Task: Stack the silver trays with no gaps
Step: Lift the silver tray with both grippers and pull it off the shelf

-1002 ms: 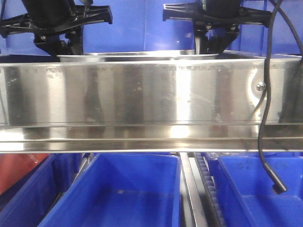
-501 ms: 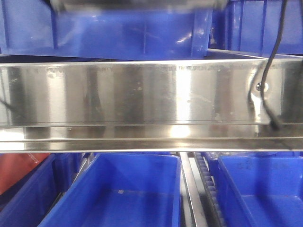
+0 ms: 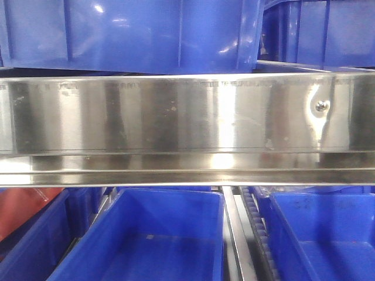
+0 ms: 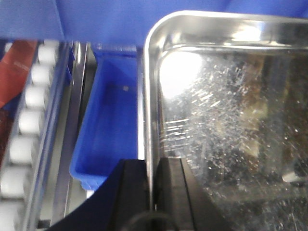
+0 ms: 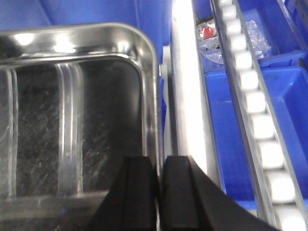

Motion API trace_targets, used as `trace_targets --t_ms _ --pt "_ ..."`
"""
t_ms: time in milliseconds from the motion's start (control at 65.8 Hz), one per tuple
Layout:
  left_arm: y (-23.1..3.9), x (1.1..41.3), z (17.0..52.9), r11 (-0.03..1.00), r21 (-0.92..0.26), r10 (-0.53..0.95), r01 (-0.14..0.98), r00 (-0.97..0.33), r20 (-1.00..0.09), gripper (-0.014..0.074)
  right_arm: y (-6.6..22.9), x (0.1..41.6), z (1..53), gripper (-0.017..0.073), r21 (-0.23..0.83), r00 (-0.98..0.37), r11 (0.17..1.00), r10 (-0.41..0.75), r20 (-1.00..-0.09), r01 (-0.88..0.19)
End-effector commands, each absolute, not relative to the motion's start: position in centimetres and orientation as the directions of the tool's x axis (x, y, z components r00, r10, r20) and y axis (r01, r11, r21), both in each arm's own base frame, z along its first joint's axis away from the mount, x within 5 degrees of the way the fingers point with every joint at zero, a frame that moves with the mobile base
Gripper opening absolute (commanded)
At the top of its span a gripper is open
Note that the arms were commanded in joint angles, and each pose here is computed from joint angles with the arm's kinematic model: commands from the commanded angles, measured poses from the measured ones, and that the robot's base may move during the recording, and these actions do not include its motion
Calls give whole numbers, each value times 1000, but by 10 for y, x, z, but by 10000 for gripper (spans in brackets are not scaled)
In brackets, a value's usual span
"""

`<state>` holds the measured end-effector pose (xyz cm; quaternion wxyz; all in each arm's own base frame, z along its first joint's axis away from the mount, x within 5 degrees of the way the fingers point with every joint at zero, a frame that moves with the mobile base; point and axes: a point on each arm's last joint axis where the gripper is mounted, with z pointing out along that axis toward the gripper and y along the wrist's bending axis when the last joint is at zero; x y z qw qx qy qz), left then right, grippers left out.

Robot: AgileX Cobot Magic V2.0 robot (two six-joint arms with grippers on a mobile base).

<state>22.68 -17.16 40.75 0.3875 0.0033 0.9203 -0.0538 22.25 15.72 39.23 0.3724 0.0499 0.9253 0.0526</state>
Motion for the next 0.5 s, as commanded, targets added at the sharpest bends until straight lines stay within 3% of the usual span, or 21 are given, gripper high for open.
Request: trace_targets --t_ms 0,228,486 --pt "-178 209 411 982 -168 -69 82 -675 -735 -6 156 208 396 -22 192 -691 981 156 -706 24" --pt "-170 177 412 976 -187 -73 107 -653 -754 -6 151 184 388 -22 187 -687 982 150 -711 21" --pt "-169 175 412 977 -184 -71 105 -654 -753 -6 156 178 389 -22 175 -685 984 121 -718 -10"
